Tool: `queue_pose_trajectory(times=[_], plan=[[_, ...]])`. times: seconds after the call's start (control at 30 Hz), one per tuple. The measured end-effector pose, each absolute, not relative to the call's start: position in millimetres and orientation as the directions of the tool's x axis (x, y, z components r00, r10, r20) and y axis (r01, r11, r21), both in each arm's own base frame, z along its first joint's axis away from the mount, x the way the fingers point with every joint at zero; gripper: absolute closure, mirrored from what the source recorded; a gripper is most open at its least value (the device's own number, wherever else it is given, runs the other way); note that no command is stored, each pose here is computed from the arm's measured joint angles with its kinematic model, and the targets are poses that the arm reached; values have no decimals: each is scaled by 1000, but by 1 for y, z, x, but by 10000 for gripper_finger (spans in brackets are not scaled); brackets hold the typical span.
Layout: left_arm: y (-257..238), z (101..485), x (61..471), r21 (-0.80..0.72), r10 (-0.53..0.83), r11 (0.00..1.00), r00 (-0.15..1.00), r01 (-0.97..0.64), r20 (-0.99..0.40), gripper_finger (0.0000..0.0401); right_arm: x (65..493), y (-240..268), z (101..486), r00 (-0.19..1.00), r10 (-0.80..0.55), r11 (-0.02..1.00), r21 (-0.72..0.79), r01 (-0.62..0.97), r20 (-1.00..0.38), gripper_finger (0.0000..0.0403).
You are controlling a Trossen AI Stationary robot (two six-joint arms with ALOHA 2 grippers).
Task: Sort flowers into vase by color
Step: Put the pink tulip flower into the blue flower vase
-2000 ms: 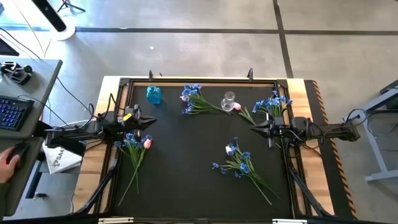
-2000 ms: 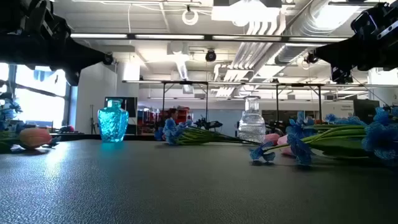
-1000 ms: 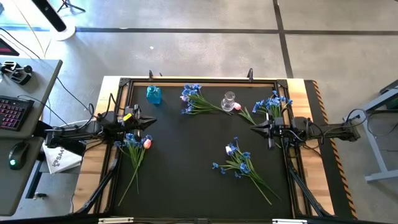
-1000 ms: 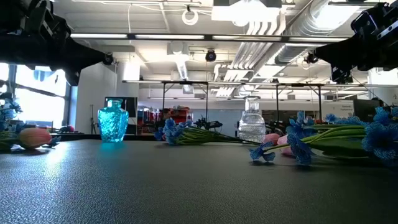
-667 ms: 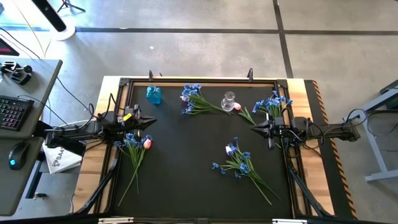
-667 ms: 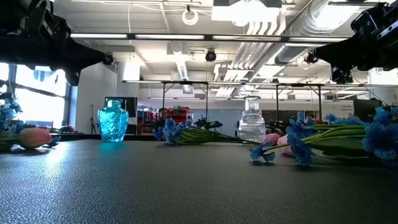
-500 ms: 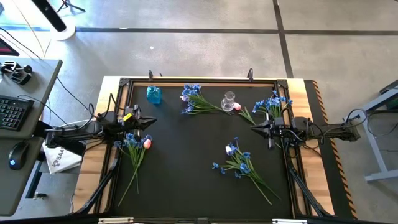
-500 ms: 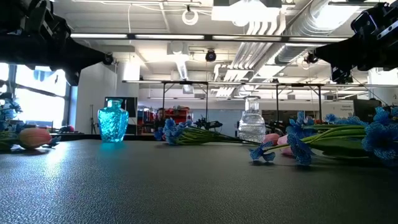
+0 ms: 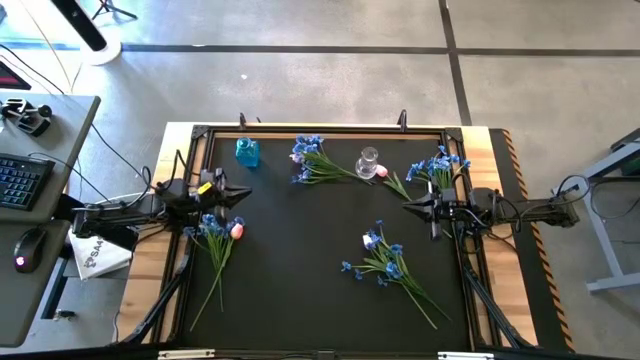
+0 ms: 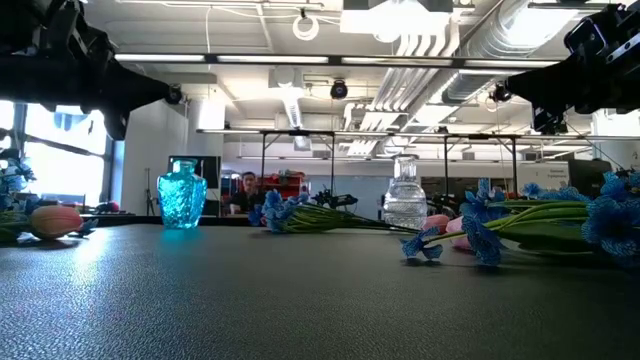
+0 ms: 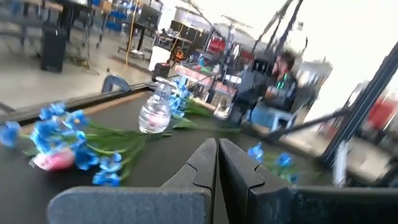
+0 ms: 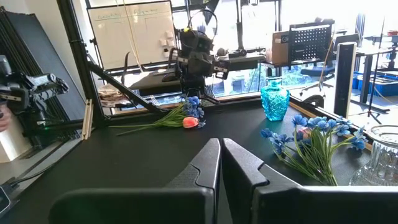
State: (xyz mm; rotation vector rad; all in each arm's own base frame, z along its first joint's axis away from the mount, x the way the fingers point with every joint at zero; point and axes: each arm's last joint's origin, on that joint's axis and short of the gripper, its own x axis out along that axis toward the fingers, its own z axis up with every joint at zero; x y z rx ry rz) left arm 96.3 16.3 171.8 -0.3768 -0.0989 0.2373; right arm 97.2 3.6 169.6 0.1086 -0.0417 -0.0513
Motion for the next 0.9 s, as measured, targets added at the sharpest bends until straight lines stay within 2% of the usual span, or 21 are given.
queue_pose_trajectory(times=[0.1,0.23,0.33,0.5,0.67,0.77,0.9], plan=[[16,181,95,-439,253,882,957,-168,142,396,97,4,170,998,-54,993,109,49,39,389],[11,192,97,-409,202,908,947,-85,251,399,97,4,170,998,-53,993,109,49,39,389],[6,197,105,-385,213,917,944,-104,253,400,97,4,170,998,-53,993,109,49,39,389],[-5,208,132,-353,323,891,945,-287,46,401,97,4,170,998,-53,993,109,49,39,389],[-23,229,172,-283,342,875,915,-393,-213,401,97,4,170,998,-53,993,109,49,39,389],[-36,241,194,-276,309,854,858,-440,-411,401,97,4,170,998,-53,993,109,49,39,389],[-58,243,214,-345,130,817,730,-462,-671,401,97,4,170,998,-53,993,109,49,39,389]])
